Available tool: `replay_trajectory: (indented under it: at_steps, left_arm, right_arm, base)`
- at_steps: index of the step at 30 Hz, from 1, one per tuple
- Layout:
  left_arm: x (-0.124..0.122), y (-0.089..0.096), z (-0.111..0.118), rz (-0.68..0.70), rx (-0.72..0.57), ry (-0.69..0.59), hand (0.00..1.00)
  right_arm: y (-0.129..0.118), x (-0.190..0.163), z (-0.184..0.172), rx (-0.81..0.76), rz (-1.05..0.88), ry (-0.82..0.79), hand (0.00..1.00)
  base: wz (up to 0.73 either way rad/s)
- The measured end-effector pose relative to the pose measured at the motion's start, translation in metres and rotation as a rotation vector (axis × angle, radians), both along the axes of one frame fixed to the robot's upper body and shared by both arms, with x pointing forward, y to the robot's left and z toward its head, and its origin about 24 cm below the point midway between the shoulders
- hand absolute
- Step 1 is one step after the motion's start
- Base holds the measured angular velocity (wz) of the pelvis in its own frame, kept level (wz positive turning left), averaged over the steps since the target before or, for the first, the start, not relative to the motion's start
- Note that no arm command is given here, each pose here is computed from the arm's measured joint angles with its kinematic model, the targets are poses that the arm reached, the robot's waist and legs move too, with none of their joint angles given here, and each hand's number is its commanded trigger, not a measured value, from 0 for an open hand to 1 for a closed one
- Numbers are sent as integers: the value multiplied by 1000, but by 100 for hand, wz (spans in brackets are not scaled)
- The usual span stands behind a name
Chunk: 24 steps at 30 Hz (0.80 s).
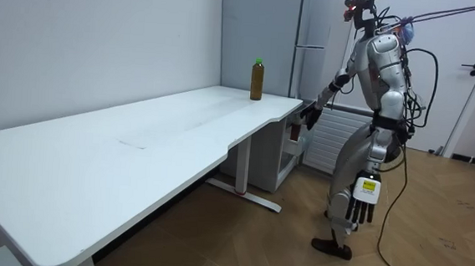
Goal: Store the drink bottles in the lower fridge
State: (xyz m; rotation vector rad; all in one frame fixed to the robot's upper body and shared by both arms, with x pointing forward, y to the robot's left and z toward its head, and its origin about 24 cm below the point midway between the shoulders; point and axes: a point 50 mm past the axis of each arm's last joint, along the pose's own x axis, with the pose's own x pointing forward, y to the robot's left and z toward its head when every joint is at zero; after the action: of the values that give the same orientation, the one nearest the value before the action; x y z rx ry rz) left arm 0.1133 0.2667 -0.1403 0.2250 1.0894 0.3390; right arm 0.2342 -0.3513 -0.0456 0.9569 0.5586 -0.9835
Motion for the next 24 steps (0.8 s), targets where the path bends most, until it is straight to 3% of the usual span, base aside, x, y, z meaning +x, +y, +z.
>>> replay_trajectory:
  at_steps: [7,18,24]
  left_arm:
    - [-25,7,-5,34,-25,58,0]
    - [-69,8,-9,140,-86,96,0]
    - [-95,3,-12,183,-89,138,0]
  right_arm:
    - [-2,-55,-35,8,23,100,0]
    - [20,-139,-79,71,27,216,0]
    - [46,-178,-99,100,60,303,0]
  base:
    - [-1]
    - [-9]
    - [-3]
